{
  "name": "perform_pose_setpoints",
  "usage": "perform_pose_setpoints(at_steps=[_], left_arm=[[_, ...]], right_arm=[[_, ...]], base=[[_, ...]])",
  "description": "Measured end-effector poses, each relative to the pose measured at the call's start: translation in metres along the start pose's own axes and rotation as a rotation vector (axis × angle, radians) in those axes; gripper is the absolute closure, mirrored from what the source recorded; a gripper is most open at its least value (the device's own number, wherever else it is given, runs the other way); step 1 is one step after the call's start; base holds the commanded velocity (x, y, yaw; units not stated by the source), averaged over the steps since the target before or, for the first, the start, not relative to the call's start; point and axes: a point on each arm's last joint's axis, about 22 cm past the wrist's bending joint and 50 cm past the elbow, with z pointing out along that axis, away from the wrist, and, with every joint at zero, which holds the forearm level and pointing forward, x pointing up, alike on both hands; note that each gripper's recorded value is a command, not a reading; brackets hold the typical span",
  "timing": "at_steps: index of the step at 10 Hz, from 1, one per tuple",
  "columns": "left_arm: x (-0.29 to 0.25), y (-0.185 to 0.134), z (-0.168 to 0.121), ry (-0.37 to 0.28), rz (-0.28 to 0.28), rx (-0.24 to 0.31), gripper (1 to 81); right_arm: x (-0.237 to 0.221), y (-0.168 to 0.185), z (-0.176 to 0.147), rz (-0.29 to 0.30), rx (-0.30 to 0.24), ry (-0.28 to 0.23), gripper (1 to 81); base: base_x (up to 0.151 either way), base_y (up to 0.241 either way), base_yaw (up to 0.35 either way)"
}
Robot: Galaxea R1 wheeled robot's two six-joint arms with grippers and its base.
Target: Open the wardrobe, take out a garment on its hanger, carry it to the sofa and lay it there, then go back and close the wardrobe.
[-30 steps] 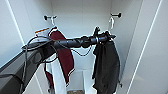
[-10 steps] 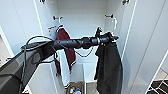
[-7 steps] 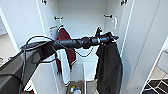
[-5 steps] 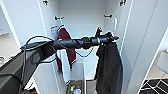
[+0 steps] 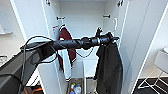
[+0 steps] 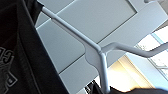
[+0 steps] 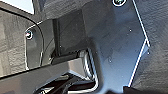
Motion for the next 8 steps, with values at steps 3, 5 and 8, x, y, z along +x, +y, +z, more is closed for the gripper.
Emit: perform_pose_setpoints(at_steps=[3, 5, 8], left_arm=[[0.0007, -0.0005, -0.0021, 0.001, 0.0, 0.001, 81.1], [-0.0014, -0.003, -0.0023, 0.0, -0.006, 0.002, 81.1], [-0.0083, -0.0014, -0.0021, -0.007, -0.013, -0.001, 81.1]], right_arm=[[0.0, 0.0, 0.0, 0.0, 0.0, 0.0, 1.0], [-0.0005, 0.0001, 0.0, 0.0, 0.0, 0.0, 1.0], [-0.0034, 0.0, 0.0, -0.001, 0.001, -0.003, 1.0]], base=[[-0.103, 0.0, 0.0], [-0.039, 0.0, 0.0], [0.0, 0.0, 0.0]])
